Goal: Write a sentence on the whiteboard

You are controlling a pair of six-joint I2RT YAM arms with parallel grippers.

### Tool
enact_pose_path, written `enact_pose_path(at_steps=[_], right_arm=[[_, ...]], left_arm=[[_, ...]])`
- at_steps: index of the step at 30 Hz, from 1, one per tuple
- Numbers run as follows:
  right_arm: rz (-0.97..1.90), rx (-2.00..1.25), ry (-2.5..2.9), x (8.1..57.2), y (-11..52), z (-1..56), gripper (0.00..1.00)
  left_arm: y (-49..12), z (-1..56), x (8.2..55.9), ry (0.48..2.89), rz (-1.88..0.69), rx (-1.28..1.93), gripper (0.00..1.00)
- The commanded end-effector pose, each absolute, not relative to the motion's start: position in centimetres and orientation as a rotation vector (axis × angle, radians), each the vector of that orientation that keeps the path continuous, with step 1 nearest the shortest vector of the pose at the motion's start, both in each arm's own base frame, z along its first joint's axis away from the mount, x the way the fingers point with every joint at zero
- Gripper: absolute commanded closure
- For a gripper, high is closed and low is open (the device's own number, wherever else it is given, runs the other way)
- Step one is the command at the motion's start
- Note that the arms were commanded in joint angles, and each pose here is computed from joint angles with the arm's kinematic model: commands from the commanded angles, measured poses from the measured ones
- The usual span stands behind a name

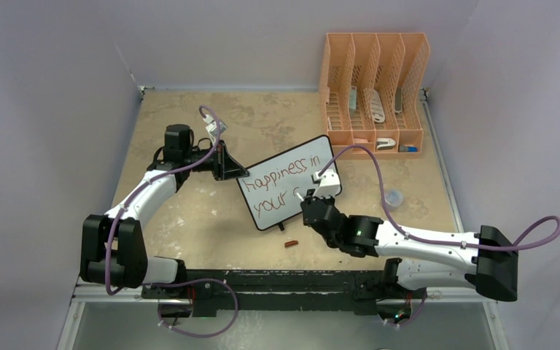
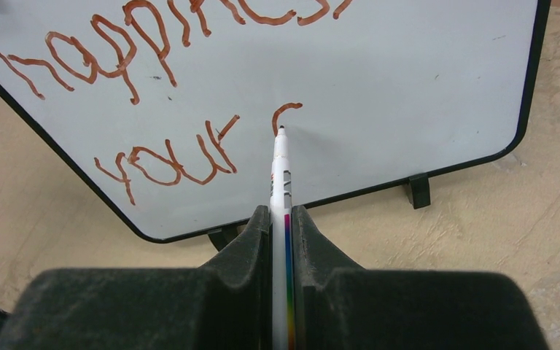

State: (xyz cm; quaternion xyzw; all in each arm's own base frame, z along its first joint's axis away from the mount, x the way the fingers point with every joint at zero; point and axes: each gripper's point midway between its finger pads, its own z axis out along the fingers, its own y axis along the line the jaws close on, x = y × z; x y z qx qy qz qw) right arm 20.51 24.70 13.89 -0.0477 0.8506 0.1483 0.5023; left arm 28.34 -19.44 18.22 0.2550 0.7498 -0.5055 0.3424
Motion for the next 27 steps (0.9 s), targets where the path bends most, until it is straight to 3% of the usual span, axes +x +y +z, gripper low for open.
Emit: enact_pose_path(at_steps=[1,27], right_arm=[[0.414,-0.092,2.016,21.0,25.8,15.7,1.0],[0.376,-0.12,2.061,21.2,26.2,13.8,1.0]], left_arm=[[-18.9,16.3,29.1,2.026,-1.224,0.632,1.0],[-18.9,16.2,29.0,2.03,-1.229,0.629,1.0]])
